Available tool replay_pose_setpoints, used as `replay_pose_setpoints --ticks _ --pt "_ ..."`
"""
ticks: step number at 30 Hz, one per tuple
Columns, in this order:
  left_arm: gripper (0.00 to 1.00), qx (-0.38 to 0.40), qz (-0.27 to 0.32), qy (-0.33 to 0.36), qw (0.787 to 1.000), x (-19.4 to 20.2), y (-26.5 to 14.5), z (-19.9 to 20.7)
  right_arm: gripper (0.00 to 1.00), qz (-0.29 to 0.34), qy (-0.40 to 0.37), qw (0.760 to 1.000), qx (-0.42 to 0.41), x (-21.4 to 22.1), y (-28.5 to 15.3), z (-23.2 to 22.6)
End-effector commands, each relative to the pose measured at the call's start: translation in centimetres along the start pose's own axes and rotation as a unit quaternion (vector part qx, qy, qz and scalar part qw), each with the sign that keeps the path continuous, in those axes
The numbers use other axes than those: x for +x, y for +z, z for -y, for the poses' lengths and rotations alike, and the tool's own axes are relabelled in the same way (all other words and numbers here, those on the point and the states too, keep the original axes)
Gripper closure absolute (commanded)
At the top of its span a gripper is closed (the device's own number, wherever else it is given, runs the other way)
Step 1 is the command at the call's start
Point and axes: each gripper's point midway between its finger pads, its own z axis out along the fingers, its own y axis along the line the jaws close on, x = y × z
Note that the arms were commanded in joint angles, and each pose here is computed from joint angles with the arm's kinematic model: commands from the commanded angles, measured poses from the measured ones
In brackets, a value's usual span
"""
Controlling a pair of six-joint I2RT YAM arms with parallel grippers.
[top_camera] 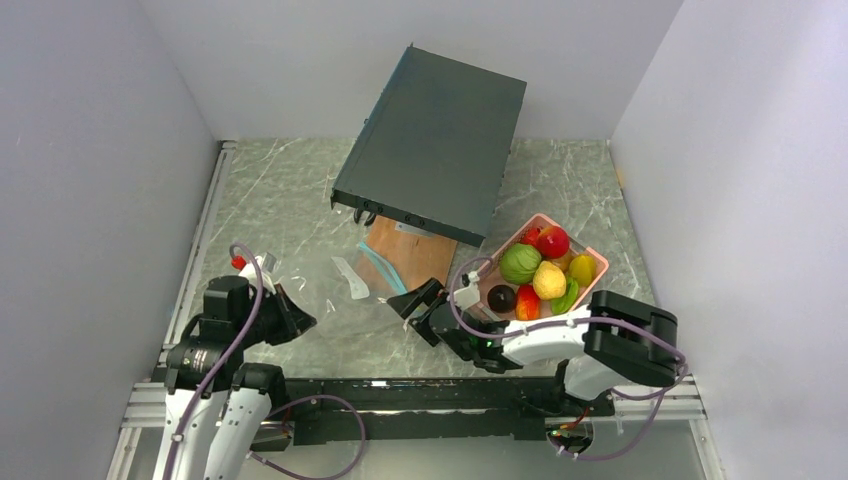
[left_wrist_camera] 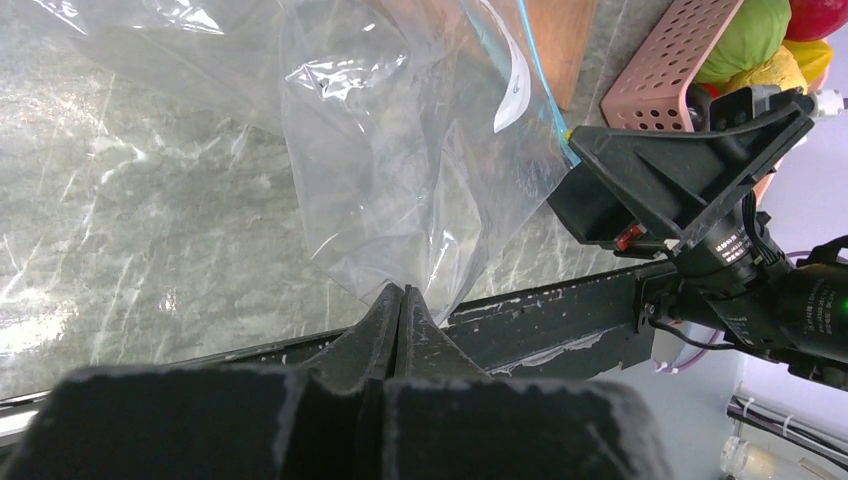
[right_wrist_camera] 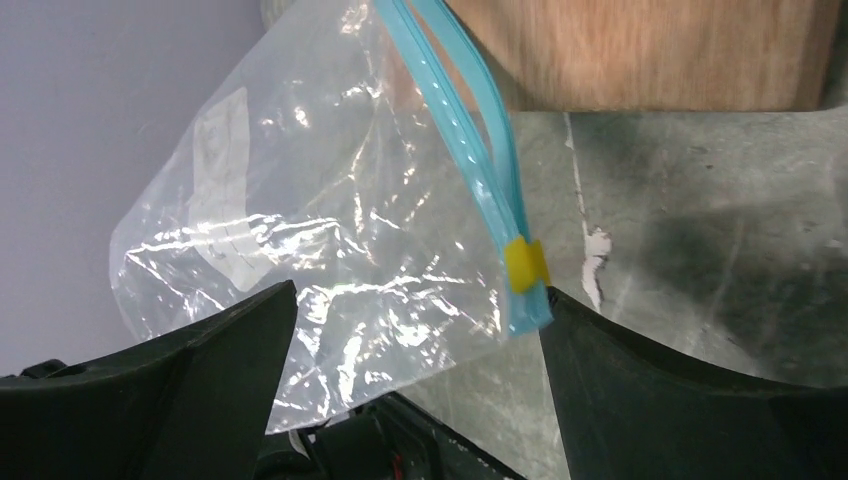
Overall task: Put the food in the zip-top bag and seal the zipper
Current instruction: Pick up the zipper food storage bag at the center of the board.
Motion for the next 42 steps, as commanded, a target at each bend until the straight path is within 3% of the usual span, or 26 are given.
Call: replay_pose_setpoints --ticks 1,5,6,9,11,12,14,15,16,18,25,31,36,42 --pt "1.0 0.009 0.011 0.0 1.0 -0.3 -0.9 0.6 0.1 0.01 0.057 0.996 -0.071 -0.1 0.9 -5.4" --pt "1.0 0.01 -0.001 0.001 1.0 -0.2 -1.0 0.9 0.11 0.007 0.048 0.996 -0.077 0.6 1.9 -6.2" --pt "1.0 0.011 -0.006 -0.001 1.0 -0.1 -1.2 1.0 0.17 0.014 0.05 0.995 -0.079 0.4 2.1 -6.2" --pt "0.99 0.041 -0.006 -0.003 0.999 -0.1 -1.5 2.2 0.51 0.025 0.043 0.988 -0.144 -0.1 2.1 -7.6" --pt "0.89 0.069 0.0 -0.003 0.998 -0.2 -1.5 3.1 0.87 0.029 0.036 0.981 -0.189 -0.3 1.9 -7.7" --pt "0.8 0.075 0.004 -0.004 0.997 -0.2 -1.5 3.2 1.0 0.025 0.038 0.978 -0.203 -0.3 2.0 -7.5" --pt "0.51 0.072 0.016 -0.004 0.997 -0.3 -1.7 3.1 1.0 0.013 0.041 0.97 -0.238 -0.3 2.0 -7.7" --pt "0.31 0.066 0.02 -0.002 0.998 -0.4 -2.0 3.0 1.0 0.009 0.035 0.965 -0.258 -0.2 1.7 -7.9" --pt "0.19 0.06 0.022 0.002 0.998 -0.4 -2.3 2.9 1.0 0.002 0.026 0.962 -0.273 0.0 1.5 -7.8" --pt "0.03 0.059 0.022 0.016 0.998 -0.5 -3.2 3.2 1.0 -0.001 0.021 0.955 -0.297 0.0 0.9 -7.7" --pt "0.0 0.093 0.052 0.053 0.993 -1.5 -7.1 5.9 1.0 0.009 -0.056 0.95 -0.306 -0.5 -0.9 -7.3" --pt "0.0 0.106 0.076 0.042 0.991 -2.3 -8.3 6.9 1.0 0.011 -0.103 0.961 -0.257 -1.1 -1.6 -4.6" --pt "0.0 0.136 0.088 0.022 0.987 -3.2 -7.2 7.8 1.0 0.012 -0.107 0.972 -0.209 -2.0 -2.7 -1.8" --pt "0.0 0.18 0.043 0.003 0.983 -3.0 -4.0 8.4 1.0 0.01 -0.149 0.97 -0.194 -2.9 -4.6 0.4"
